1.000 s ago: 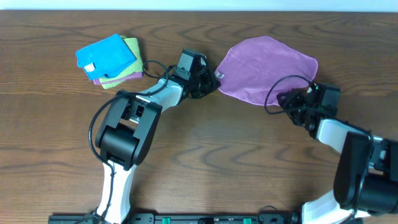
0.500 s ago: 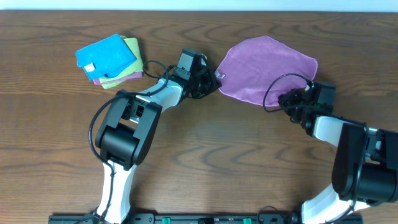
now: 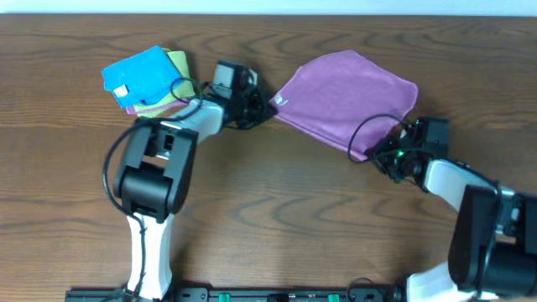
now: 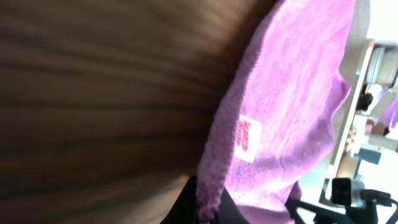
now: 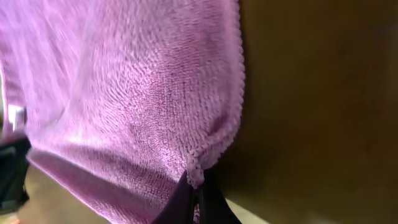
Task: Fold the cloth
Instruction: 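Pull both corners apart to flatten the purple cloth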
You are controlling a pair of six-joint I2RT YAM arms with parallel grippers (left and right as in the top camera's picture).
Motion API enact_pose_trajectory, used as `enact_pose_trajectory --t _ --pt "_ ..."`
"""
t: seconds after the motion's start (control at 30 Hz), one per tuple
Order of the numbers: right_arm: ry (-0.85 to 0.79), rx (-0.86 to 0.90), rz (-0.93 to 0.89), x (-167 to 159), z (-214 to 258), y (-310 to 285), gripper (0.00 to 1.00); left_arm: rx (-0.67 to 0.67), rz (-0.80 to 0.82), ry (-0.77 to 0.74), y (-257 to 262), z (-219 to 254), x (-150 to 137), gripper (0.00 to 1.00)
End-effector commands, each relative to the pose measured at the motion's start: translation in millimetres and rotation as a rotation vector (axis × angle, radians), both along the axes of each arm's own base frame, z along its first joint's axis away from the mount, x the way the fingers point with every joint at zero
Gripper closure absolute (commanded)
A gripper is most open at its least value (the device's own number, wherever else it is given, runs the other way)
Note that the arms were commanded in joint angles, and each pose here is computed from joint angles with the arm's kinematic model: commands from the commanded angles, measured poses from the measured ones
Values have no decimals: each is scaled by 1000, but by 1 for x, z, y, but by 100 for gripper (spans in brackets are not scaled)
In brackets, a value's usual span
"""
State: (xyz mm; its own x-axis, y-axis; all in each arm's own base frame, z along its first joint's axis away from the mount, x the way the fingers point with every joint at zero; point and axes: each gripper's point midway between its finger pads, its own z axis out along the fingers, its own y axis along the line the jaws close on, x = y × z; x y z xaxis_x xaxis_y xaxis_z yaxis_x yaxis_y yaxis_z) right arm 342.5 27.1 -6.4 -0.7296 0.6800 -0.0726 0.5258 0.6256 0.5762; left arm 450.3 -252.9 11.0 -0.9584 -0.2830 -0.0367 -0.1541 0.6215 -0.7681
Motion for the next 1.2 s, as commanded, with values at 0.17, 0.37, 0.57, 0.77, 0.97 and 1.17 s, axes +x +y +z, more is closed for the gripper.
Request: enact_pose_trajectory --t 0.17,0.37,0.57,0.77,0.97,1.17 --pt "121 -47 57 -51 -2 3 99 -29 -176 86 -2 -5 -42 94" --pt "127 -114 57 -63 13 -6 99 8 -312 173 -5 -3 -90 94" --pt "146 -177 42 -70 17 -16 99 50 -406 255 -10 -5 -127 95" --pt "165 -253 8 -76 20 -31 99 105 -428 335 -2 -9 -148 94" --pt "184 -319 -55 -88 29 -58 99 160 -441 345 6 -2 -156 94" --pt "197 -318 -72 -99 35 -66 99 202 -447 264 -1 27 -156 94"
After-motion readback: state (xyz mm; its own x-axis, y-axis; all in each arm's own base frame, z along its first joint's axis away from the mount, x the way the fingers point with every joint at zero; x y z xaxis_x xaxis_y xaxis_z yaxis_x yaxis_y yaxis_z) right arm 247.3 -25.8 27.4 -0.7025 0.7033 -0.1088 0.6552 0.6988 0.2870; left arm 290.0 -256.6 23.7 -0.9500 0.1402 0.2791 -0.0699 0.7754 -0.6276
